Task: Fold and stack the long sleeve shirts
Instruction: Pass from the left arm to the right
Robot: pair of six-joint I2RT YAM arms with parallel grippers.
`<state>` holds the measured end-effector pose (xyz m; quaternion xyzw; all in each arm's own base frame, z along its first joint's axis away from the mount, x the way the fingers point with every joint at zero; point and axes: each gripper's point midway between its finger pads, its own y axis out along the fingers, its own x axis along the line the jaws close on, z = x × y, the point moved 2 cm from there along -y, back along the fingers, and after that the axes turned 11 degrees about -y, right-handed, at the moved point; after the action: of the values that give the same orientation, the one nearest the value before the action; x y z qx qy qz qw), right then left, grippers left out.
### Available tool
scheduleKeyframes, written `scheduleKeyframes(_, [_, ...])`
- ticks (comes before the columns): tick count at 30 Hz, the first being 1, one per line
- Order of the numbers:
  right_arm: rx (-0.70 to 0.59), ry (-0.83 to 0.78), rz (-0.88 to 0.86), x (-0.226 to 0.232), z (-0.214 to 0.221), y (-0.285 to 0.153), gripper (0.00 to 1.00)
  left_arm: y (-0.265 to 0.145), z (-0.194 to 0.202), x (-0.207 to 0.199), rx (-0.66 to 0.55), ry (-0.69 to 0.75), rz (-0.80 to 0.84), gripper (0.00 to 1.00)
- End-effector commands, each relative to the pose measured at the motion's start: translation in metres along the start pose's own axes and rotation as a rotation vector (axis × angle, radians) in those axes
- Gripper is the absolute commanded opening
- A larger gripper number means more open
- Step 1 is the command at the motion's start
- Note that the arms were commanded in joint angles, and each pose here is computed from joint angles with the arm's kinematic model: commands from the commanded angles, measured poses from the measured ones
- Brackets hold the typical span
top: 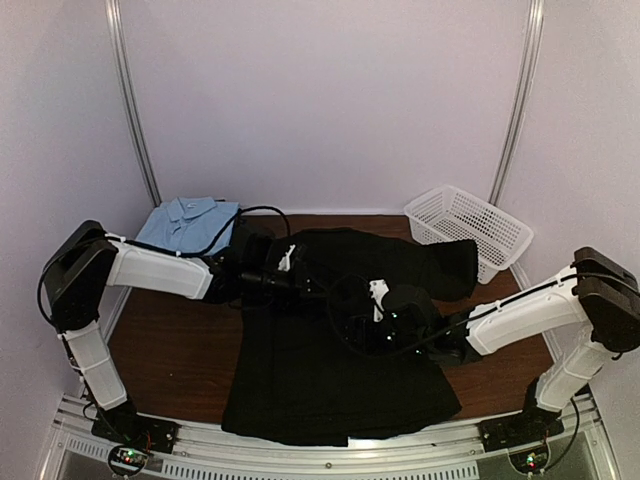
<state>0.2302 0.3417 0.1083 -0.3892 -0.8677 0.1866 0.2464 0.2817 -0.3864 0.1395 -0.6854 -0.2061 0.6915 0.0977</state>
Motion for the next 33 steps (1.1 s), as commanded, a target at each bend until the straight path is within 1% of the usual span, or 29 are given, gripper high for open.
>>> scheduleKeyframes(1, [-0.128, -0.058, -0.027, 0.006, -0.018, 0.005, 0.74, 0.0, -0.005, -0.024, 0.0, 0.045, 0.063, 0.04])
scheduleKeyframes(6, [-0.186, -0.09, -0.02, 0.007, -0.028, 0.012, 0.73, -0.002, -0.007, -0.028, -0.002, 0.048, 0.063, 0.04])
scheduleKeyframes(11, [-0.204, -0.096, -0.01, 0.011, -0.036, 0.018, 0.69, -0.007, -0.01, -0.031, -0.013, 0.052, 0.061, 0.04])
scheduleKeyframes(16, [-0.21, -0.091, 0.009, 0.009, -0.041, 0.016, 0.56, -0.011, -0.012, -0.033, -0.02, 0.058, 0.063, 0.04])
scheduleKeyframes(18, [-0.218, -0.089, 0.011, 0.01, -0.045, 0.014, 0.45, -0.011, -0.012, -0.034, -0.019, 0.059, 0.065, 0.04])
scheduleKeyframes(22, [-0.22, -0.087, 0.014, 0.012, -0.053, 0.01, 0.14, -0.012, -0.013, -0.035, -0.022, 0.063, 0.069, 0.04])
scheduleKeyframes(24, [-0.22, -0.082, 0.013, 0.013, -0.056, 0.008, 0.03, -0.013, -0.014, -0.036, -0.025, 0.063, 0.071, 0.04])
scheduleKeyframes(25, [-0.221, -0.081, 0.01, 0.013, -0.058, 0.007, 0.0, -0.013, -0.014, -0.037, -0.027, 0.067, 0.073, 0.04])
scheduleKeyframes(28, [-0.221, -0.085, 0.009, 0.015, -0.064, 0.001, 0.0, -0.015, -0.017, -0.038, -0.039, 0.072, 0.067, 0.06])
scheduleKeyframes(30, [-0.21, -0.084, 0.027, 0.014, -0.068, -0.001, 0.0, -0.017, -0.019, -0.039, -0.056, 0.078, 0.058, 0.14])
scheduleKeyframes(33, [-0.192, -0.085, 0.051, 0.01, -0.075, -0.004, 0.0, -0.028, -0.024, -0.041, -0.106, 0.103, 0.03, 0.25])
